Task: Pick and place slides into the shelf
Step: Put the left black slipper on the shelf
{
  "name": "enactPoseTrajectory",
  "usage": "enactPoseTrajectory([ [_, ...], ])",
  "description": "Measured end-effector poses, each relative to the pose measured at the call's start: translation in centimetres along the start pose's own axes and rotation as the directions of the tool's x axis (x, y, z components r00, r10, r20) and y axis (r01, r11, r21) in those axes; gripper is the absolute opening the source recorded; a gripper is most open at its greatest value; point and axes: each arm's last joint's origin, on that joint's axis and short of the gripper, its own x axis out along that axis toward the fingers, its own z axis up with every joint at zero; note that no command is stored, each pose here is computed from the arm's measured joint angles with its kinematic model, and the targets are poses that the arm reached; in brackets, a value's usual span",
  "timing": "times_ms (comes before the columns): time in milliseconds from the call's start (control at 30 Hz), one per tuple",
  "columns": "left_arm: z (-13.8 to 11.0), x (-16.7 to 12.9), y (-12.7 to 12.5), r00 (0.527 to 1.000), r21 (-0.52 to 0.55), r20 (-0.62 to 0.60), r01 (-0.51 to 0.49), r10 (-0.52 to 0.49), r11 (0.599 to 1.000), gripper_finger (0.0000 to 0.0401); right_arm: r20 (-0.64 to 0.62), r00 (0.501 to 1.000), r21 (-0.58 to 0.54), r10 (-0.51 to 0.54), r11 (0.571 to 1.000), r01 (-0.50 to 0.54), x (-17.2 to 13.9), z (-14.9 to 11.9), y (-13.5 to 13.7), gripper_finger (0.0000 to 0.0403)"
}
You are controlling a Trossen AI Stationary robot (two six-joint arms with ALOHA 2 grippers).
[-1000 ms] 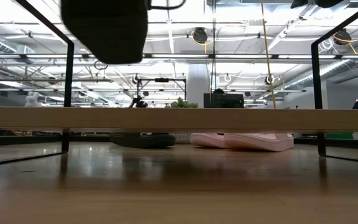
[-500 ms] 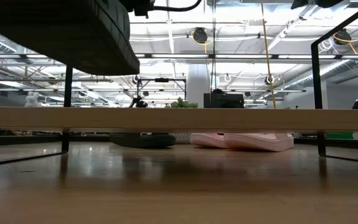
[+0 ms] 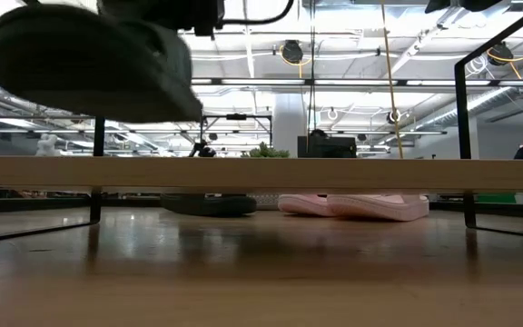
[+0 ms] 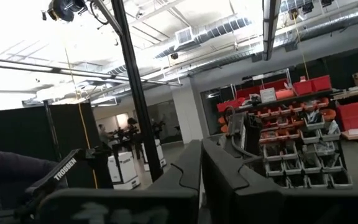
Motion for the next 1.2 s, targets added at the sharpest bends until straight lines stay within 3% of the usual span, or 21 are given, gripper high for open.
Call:
enactPoseTrajectory([
  [300, -0.1, 0.7, 0.6, 0.999, -0.009, 0.027, 0.044, -0.044, 0.999, 0.0, -0.002, 1.0, 0.002, -0.001, 1.0, 0.001, 0.0, 0.0, 0.0, 0.0004],
  [567, -1.4, 1.8, 1.7, 0.999, -0.067, -0.027, 0.034, -0.036, 0.997, 0.0, -0.002, 1.0, 0.002, 0.0, 1.0, 0.0, 0.0, 0.0, 0.0, 0.0004],
  [1200, -1.4, 2.0, 1.6, 0.999, -0.022, -0.014, 0.032, -0.033, 0.999, 0.0, -0.002, 1.0, 0.022, 0.0, 1.0, 0.001, 0.0, 0.0, 0.0, 0.0004],
])
